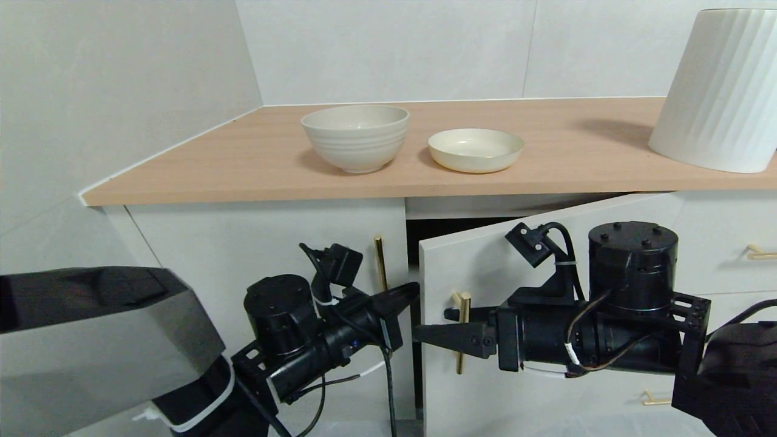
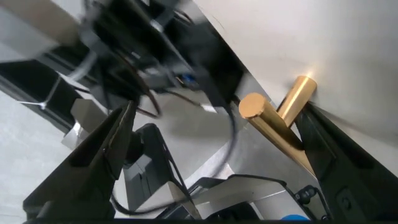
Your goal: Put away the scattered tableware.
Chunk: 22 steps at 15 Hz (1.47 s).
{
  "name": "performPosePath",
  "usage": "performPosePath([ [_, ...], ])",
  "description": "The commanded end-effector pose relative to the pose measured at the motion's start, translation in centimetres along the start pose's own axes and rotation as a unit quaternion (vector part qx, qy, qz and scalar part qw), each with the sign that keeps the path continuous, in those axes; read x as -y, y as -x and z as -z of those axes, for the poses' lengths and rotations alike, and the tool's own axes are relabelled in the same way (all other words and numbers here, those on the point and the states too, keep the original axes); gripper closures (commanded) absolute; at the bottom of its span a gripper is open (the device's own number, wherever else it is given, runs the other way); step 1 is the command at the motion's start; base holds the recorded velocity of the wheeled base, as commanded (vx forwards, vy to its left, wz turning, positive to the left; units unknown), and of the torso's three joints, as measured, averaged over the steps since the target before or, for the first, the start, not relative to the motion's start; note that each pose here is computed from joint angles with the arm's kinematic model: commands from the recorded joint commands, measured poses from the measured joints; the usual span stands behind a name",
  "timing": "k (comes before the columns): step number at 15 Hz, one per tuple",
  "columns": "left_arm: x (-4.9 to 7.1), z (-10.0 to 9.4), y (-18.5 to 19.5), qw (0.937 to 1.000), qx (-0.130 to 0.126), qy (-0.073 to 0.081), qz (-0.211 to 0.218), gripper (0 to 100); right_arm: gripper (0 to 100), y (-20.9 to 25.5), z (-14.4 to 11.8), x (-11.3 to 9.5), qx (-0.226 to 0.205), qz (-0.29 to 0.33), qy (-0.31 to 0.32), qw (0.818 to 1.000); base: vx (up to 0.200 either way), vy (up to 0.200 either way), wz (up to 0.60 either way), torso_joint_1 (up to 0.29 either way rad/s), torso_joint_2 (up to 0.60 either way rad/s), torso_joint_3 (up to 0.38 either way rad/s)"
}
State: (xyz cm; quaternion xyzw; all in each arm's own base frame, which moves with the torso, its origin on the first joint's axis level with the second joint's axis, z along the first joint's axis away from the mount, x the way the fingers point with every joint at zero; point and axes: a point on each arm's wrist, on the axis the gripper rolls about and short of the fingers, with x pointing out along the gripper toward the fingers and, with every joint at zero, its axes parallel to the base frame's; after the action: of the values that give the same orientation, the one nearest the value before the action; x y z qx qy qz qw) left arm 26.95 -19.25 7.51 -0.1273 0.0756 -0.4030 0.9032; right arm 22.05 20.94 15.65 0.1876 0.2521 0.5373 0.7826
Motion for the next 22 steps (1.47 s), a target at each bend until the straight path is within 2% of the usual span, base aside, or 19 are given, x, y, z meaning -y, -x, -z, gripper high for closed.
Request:
performPosePath([
  [1,-0.1,2.2,-1.0,0.9996,-0.026,0.008,0.003,100,0,0.1,0.0,-0.1,0.000,-0.001,0.000,1.000,0.000,0.000,0.00,0.000,0.00,0.000],
  [5,0.6,2.1,-1.1,0.9996,-0.024,0.007,0.013,100,0,0.7,0.4,-0.2,-0.002,0.001,0.002,1.000,0.000,0.000,0.00,0.000,0.00,0.000],
  [10,0.7,1.9,-1.1,0.9997,-0.021,0.006,0.015,100,0,1.9,1.0,1.0,-0.006,0.027,0.031,0.999,0.000,0.000,0.00,0.000,0.00,0.000],
  [13,0.9,1.2,-1.3,0.9998,-0.008,0.003,0.020,100,0,3.4,1.3,1.4,-0.002,0.045,0.037,0.998,0.000,0.000,0.00,0.000,0.00,0.000],
  [15,1.1,0.4,-2.0,0.9995,0.013,-0.005,0.028,100,0,4.8,2.1,2.0,-0.009,0.069,0.071,0.995,0.000,0.000,0.00,0.000,0.00,0.000],
  [17,2.1,-0.7,-2.4,0.9984,0.031,-0.010,0.046,100,0,6.6,2.4,1.1,-0.004,0.097,0.073,0.993,0.000,0.000,0.00,0.000,0.00,0.000],
  [20,3.2,-1.7,-3.1,0.9985,0.011,-0.007,0.053,100,0,7.5,3.0,0.1,0.000,0.202,0.103,0.974,0.000,0.000,0.00,0.000,0.00,0.000],
  [22,3.7,-2.3,-3.7,0.9983,0.010,-0.007,0.057,100,0,8.4,3.9,-1.8,-0.018,0.218,0.108,0.970,0.000,0.000,0.00,0.000,0.00,0.000],
])
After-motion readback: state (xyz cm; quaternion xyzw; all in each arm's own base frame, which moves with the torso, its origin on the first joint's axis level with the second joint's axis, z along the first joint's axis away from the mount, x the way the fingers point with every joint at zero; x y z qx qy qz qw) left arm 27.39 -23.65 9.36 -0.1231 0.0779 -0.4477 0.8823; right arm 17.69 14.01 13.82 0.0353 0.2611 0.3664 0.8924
